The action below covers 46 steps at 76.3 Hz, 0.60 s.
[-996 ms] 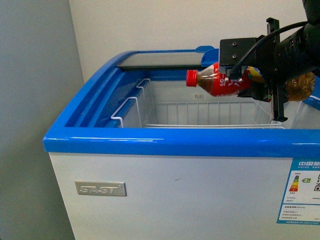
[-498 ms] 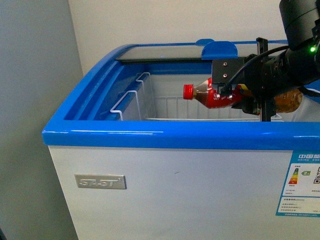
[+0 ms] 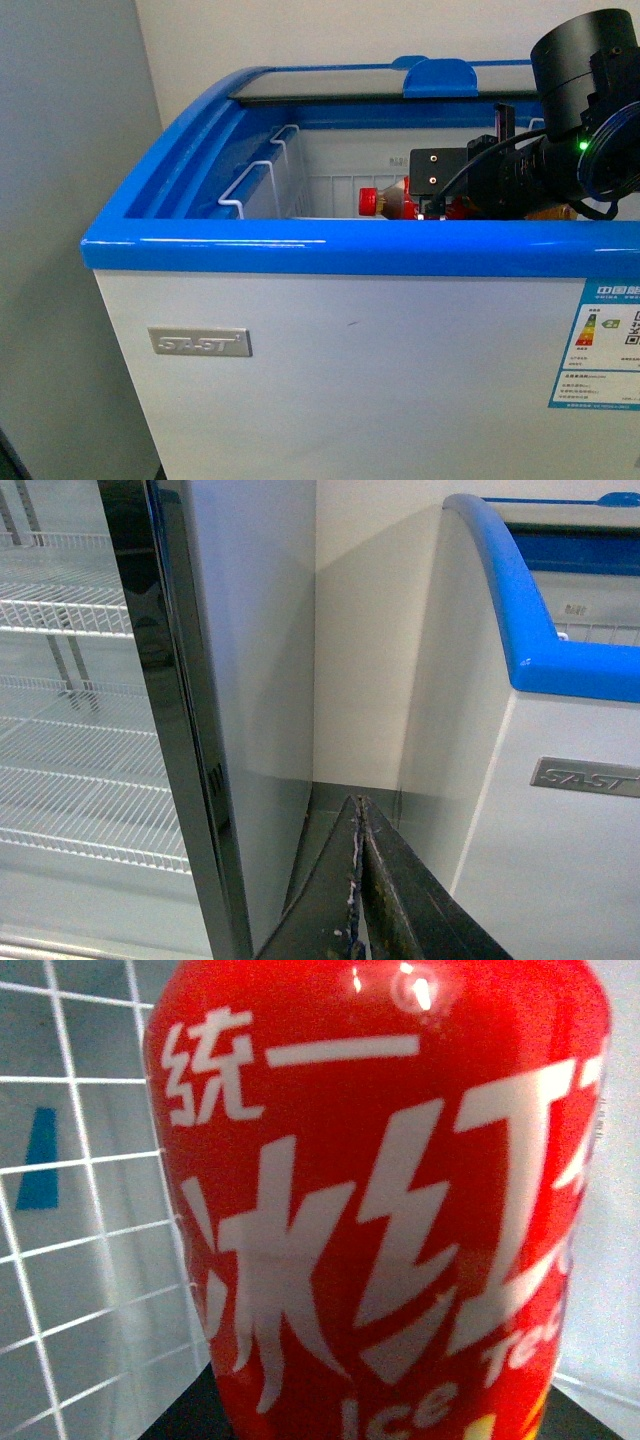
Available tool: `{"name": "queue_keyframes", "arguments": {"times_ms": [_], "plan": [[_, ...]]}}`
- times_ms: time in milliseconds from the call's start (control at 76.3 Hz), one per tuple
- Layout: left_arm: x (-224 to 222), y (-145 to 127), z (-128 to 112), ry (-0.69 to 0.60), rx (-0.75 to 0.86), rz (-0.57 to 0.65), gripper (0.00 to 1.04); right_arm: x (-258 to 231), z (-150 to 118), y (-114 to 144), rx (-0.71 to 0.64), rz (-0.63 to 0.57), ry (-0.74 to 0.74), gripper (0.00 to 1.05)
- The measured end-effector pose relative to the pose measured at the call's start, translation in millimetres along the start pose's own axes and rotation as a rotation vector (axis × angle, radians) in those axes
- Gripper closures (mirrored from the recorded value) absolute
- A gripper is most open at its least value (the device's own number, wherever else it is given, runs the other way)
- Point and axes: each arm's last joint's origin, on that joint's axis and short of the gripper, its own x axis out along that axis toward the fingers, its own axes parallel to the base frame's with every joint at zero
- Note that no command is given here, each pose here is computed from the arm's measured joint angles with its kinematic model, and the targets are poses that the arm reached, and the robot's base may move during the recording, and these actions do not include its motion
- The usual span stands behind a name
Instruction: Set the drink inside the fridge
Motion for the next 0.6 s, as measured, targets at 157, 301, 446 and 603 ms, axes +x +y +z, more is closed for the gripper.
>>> {"name": "queue_keyframes", "arguments": {"times_ms": [157,301,446,603], "plan": [[0,0,0,0.000,0.000,0.000,1.02,7,1,-2,0.034,-0.021,0.004,0.68],[0,0,0,0.000,0.000,0.000,1.02,9,4,0,0.052,-0.017,0.010,0.68],[0,0,0,0.000,0.000,0.000,1.02,9,6,2,0.072,0.021,0.005,0.51],[0,0,0,0.000,0.000,0.000,1.02,5,10,5,0.081,0.042,-0.007,0.25]]}}
